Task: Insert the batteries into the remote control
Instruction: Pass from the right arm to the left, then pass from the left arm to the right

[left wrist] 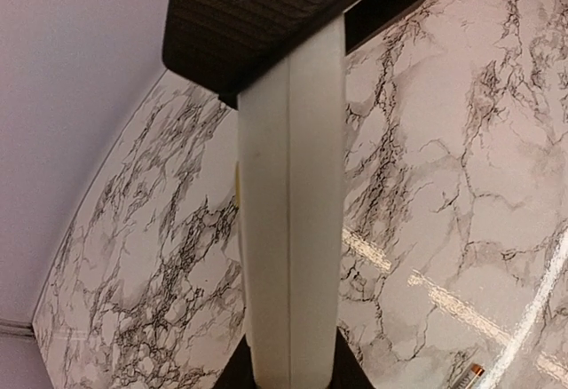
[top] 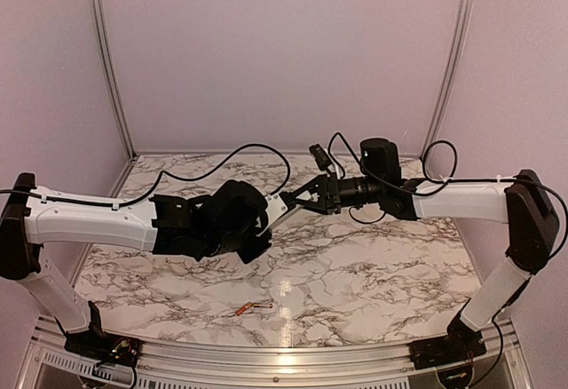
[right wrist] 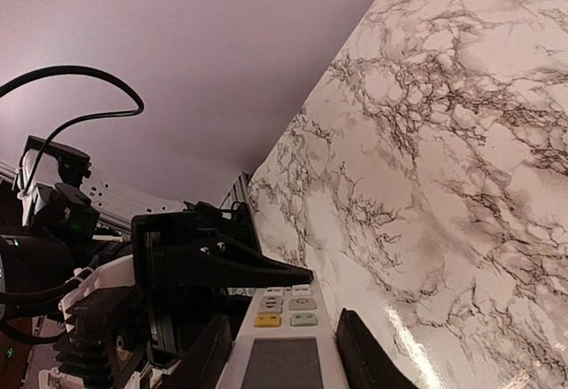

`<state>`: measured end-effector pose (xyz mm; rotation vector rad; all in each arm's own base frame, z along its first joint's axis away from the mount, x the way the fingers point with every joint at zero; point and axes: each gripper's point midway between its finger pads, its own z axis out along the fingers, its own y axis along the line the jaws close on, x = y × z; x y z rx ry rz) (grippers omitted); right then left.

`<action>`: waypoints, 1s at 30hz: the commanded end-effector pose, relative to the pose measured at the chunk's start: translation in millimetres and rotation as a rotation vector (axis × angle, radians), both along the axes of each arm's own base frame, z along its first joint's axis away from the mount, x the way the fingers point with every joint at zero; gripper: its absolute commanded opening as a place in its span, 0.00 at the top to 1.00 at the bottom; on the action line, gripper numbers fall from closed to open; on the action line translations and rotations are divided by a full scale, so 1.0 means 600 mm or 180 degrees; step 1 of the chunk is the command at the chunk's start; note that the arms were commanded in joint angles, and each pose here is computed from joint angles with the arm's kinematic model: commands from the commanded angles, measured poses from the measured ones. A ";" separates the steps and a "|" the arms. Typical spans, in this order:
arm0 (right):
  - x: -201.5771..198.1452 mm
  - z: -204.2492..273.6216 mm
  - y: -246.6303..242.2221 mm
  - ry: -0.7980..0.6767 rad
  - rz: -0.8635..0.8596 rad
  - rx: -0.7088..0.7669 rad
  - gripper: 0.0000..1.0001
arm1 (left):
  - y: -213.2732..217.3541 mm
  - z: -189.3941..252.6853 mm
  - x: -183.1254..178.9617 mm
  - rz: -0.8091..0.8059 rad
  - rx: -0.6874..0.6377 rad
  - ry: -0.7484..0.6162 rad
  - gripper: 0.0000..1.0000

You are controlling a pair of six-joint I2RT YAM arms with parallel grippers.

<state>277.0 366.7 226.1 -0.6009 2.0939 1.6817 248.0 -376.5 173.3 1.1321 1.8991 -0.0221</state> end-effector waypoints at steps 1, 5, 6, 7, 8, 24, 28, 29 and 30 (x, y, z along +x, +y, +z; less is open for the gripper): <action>-0.003 0.037 -0.008 -0.0261 0.0033 0.0131 0.54 | -0.019 0.048 -0.019 -0.0187 -0.0545 0.0171 0.86; -0.001 0.075 -0.023 -0.0600 0.0036 0.0214 0.34 | -0.019 0.071 -0.023 -0.0270 -0.0830 0.0337 0.87; -0.002 0.083 -0.026 -0.0701 0.0035 0.0213 0.28 | -0.019 0.078 -0.026 -0.0314 -0.0922 0.0390 0.87; -0.005 0.094 -0.030 -0.0831 0.0039 0.0223 0.25 | -0.021 0.085 -0.030 -0.0386 -0.1017 0.0465 0.87; -0.008 0.103 -0.033 -0.0949 0.0051 0.0234 0.24 | -0.022 0.092 -0.036 -0.0470 -0.1122 0.0541 0.87; -0.110 0.180 -0.032 -0.1551 0.0792 0.0829 0.28 | -0.041 0.179 -0.128 -0.1761 -0.2146 0.1543 0.86; -0.124 0.182 -0.017 -0.1572 0.0896 0.0856 0.33 | -0.054 0.185 -0.138 -0.1917 -0.2251 0.1661 0.85; -0.126 0.182 -0.013 -0.1569 0.0915 0.0862 0.35 | -0.057 0.185 -0.139 -0.1942 -0.2269 0.1705 0.85; -0.129 0.184 -0.010 -0.1569 0.0947 0.0877 0.38 | -0.060 0.183 -0.140 -0.1959 -0.2273 0.1737 0.85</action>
